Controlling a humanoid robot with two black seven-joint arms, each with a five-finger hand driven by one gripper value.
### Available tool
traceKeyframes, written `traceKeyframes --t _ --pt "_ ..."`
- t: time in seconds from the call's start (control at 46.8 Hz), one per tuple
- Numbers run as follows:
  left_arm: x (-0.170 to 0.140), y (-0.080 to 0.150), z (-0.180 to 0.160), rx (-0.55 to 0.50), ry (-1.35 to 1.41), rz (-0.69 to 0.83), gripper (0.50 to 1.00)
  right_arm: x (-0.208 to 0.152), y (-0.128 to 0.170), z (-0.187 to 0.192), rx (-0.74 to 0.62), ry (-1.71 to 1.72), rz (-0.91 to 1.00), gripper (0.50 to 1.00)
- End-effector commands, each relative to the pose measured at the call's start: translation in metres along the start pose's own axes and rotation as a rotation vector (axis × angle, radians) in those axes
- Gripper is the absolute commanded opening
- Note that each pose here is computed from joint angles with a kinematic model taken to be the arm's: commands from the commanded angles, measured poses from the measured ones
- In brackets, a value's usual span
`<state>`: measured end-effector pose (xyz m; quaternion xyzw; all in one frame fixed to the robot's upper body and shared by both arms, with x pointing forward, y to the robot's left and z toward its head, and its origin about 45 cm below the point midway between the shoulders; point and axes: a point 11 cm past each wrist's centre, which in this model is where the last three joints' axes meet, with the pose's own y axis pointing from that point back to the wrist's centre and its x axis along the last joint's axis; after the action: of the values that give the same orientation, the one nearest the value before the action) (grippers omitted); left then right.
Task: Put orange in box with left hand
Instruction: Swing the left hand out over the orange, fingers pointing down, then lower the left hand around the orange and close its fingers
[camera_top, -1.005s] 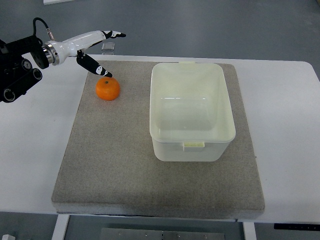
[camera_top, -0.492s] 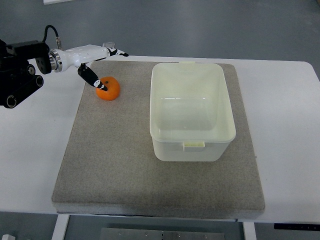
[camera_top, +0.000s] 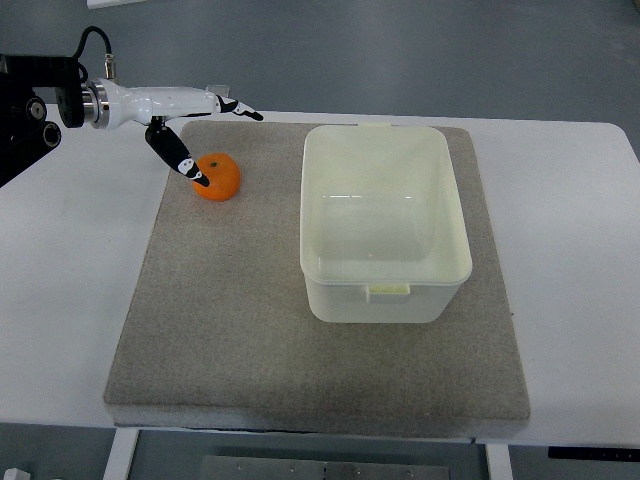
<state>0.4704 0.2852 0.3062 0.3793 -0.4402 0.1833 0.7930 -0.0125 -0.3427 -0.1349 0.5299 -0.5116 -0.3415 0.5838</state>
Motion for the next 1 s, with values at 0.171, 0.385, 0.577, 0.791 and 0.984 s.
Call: traceKeyframes --t 0.171,0.385,0.577,0.791,0.984 --pt "-0.011 0.006 -0.020 0.091 -0.082 -0.093 0.992 0.000 0.000 0.000 0.000 0.000 0.000 0.932" --pt "-0.015 0.006 -0.024 0.103 -0.083 -0.093 0.992 0.000 0.000 0.000 0.000 0.000 0.000 0.932" --pt "-0.017 0.003 -0.024 0.104 -0.081 -0.095 0.992 0.000 0.000 0.000 0.000 0.000 0.000 0.932" --pt "-0.034 -0.014 -0.023 0.097 -0.076 -0.111 0.992 0.000 0.000 0.000 0.000 0.000 0.000 0.932" --pt "-0.039 -0.014 -0.026 0.109 -0.092 -0.118 0.992 0.000 0.000 0.000 0.001 0.000 0.000 0.932"
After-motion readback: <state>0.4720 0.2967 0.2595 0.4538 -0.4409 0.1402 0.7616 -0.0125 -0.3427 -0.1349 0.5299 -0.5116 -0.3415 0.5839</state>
